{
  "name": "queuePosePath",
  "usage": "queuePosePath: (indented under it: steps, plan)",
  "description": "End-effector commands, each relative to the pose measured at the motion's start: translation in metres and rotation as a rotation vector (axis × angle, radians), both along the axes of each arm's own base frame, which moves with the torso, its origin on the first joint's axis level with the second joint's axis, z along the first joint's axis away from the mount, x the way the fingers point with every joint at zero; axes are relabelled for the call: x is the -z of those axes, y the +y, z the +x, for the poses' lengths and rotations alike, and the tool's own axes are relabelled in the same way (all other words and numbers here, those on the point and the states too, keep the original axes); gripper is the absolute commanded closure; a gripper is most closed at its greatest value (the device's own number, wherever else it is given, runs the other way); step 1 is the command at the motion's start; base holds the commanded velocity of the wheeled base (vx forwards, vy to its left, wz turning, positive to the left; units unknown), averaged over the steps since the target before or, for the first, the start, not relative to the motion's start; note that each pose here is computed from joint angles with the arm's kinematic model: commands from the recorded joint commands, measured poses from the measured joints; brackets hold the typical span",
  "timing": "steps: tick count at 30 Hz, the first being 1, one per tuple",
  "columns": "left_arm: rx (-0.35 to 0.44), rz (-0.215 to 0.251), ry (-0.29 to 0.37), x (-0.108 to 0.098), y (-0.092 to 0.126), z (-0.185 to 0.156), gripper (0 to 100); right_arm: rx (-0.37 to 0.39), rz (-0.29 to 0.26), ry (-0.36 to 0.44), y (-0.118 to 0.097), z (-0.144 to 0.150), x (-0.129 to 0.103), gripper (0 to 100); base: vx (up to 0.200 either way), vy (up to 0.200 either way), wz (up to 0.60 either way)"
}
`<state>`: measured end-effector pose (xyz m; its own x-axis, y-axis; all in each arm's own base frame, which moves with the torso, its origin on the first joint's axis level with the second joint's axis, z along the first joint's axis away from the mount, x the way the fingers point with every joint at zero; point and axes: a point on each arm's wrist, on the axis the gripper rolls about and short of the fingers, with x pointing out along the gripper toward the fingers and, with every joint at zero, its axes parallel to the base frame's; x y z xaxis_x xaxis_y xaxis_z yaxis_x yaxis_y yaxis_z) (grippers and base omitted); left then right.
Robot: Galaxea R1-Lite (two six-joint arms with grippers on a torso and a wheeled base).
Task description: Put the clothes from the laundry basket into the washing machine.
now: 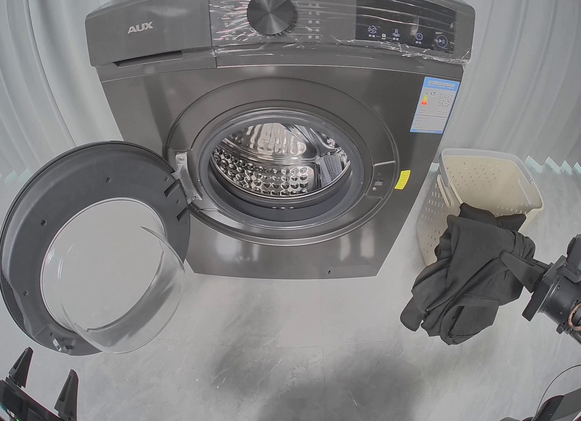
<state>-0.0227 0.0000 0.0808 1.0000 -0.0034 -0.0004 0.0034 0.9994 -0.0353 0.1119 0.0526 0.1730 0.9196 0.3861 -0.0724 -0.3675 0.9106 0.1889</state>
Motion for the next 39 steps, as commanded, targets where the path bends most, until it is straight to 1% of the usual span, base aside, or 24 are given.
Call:
queuePosePath:
  steps: [1, 3, 5, 6, 9, 15, 18, 19, 22, 25, 27, 28, 30, 33, 35, 39]
  plan:
    - [0.0, 0.005, 0.0, 0.005, 0.0, 0.0, 0, -0.009, -0.005, 0.001, 0.006, 0.011, -0.007, 100, 0.0, 0.0, 0.0]
    - [0.0, 0.005, 0.0, 0.005, 0.0, 0.0, 0, -0.017, -0.012, -0.001, 0.009, 0.014, -0.009, 100, 0.0, 0.0, 0.0]
    - [0.0, 0.005, 0.0, 0.005, 0.0, 0.0, 0, -0.042, -0.029, -0.005, 0.014, 0.016, -0.01, 100, 0.0, 0.0, 0.0]
    - [0.0, 0.005, 0.0, 0.005, 0.0, 0.0, 0, -0.065, -0.027, -0.006, 0.018, 0.016, -0.011, 100, 0.0, 0.0, 0.0]
    - [0.0, 0.005, 0.0, 0.005, 0.0, 0.0, 0, -0.101, -0.024, 0.001, 0.025, 0.018, -0.012, 100, 0.0, 0.0, 0.0]
    - [0.0, 0.006, 0.0, 0.005, 0.0, 0.0, 0, -0.113, -0.038, 0.011, 0.032, 0.027, -0.013, 100, 0.0, 0.0, 0.0]
    - [0.0, 0.006, 0.0, 0.005, 0.0, 0.0, 0, -0.128, -0.035, 0.008, 0.036, 0.028, -0.015, 100, 0.0, 0.0, 0.0]
    - [0.0, 0.006, 0.0, 0.005, 0.0, 0.0, 0, -0.146, -0.029, 0.006, 0.039, 0.027, -0.016, 100, 0.0, 0.0, 0.0]
    - [0.0, 0.005, 0.0, 0.005, 0.0, 0.0, 0, -0.162, -0.032, 0.014, 0.043, 0.027, -0.015, 100, 0.0, 0.0, 0.0]
    - [0.001, 0.014, 0.0, 0.005, 0.0, 0.0, 0, -0.176, -0.037, 0.022, 0.051, 0.034, -0.016, 100, 0.0, 0.0, 0.0]
    - [0.001, 0.02, 0.001, 0.005, 0.0, 0.0, 0, -0.184, -0.033, 0.019, 0.057, 0.039, -0.019, 100, 0.0, 0.0, 0.0]
    - [0.001, 0.029, -0.001, 0.005, 0.0, 0.0, 0, -0.18, -0.029, 0.018, 0.062, 0.04, -0.02, 100, 0.0, 0.0, 0.0]
    - [0.001, 0.032, -0.001, 0.005, 0.0, 0.0, 0, -0.168, -0.015, 0.026, 0.071, 0.041, -0.021, 100, 0.0, 0.0, 0.0]
    - [0.001, 0.032, -0.001, 0.005, 0.0, 0.0, 0, -0.172, 0.025, 0.057, 0.089, 0.045, -0.022, 100, 0.0, 0.0, 0.0]
    - [0.003, 0.032, -0.001, 0.005, 0.0, 0.0, 0, -0.176, 0.043, 0.074, 0.095, 0.049, -0.022, 100, 0.0, 0.0, 0.0]
    - [0.004, 0.037, -0.002, 0.005, 0.0, 0.0, 0, -0.175, 0.068, 0.062, 0.105, 0.059, -0.022, 100, 0.0, 0.0, 0.0]
